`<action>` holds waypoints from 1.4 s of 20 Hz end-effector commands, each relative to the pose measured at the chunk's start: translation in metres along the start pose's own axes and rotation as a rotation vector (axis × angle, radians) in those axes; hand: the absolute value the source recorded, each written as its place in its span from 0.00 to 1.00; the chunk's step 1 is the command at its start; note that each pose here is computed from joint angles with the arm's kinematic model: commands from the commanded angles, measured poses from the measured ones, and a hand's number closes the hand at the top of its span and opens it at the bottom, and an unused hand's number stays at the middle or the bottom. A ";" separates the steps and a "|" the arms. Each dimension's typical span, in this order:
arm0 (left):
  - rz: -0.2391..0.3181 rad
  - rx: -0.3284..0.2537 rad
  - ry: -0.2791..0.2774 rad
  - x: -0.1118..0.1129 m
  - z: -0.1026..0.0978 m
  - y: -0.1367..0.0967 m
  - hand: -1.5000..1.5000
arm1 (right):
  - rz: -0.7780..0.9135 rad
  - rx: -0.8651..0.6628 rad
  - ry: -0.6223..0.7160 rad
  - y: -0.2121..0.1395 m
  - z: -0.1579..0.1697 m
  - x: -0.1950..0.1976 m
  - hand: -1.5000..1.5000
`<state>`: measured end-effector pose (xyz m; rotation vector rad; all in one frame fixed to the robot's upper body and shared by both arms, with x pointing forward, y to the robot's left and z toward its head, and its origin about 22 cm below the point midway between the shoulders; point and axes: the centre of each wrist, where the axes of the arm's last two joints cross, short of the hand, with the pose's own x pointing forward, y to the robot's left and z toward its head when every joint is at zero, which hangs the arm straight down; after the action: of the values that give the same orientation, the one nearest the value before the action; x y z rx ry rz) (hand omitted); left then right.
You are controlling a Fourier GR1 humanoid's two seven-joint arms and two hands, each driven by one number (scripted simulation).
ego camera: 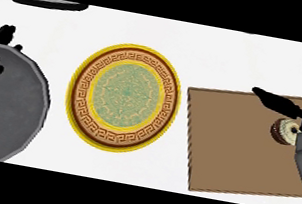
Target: Pick the cupcake from the tray and place it in the plate
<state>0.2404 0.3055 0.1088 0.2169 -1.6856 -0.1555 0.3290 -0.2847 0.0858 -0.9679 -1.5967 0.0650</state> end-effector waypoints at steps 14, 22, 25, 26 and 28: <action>0.005 -0.067 -0.060 -0.003 -0.040 -0.010 0.50 | 0.630 0.511 0.626 -0.025 -0.023 0.080 0.00; 0.015 -0.071 -0.072 -0.001 -0.063 -0.034 0.50 | 0.700 0.471 0.729 -0.038 -0.040 0.041 0.00; 0.015 -0.086 -0.066 -0.008 -0.052 -0.022 0.50 | 0.765 0.467 0.786 -0.038 -0.041 0.024 0.00; 0.019 -0.089 -0.055 -0.007 -0.047 -0.034 0.50 | 0.774 0.479 0.802 -0.028 -0.027 0.027 0.00; 0.005 -0.073 -0.067 -0.003 -0.059 -0.017 0.50 | 0.774 0.489 0.827 -0.035 -0.029 0.023 0.00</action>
<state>0.2951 0.2849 0.1063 0.1441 -1.7427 -0.2237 0.3373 -0.3042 0.1339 -0.9551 -0.5534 0.5332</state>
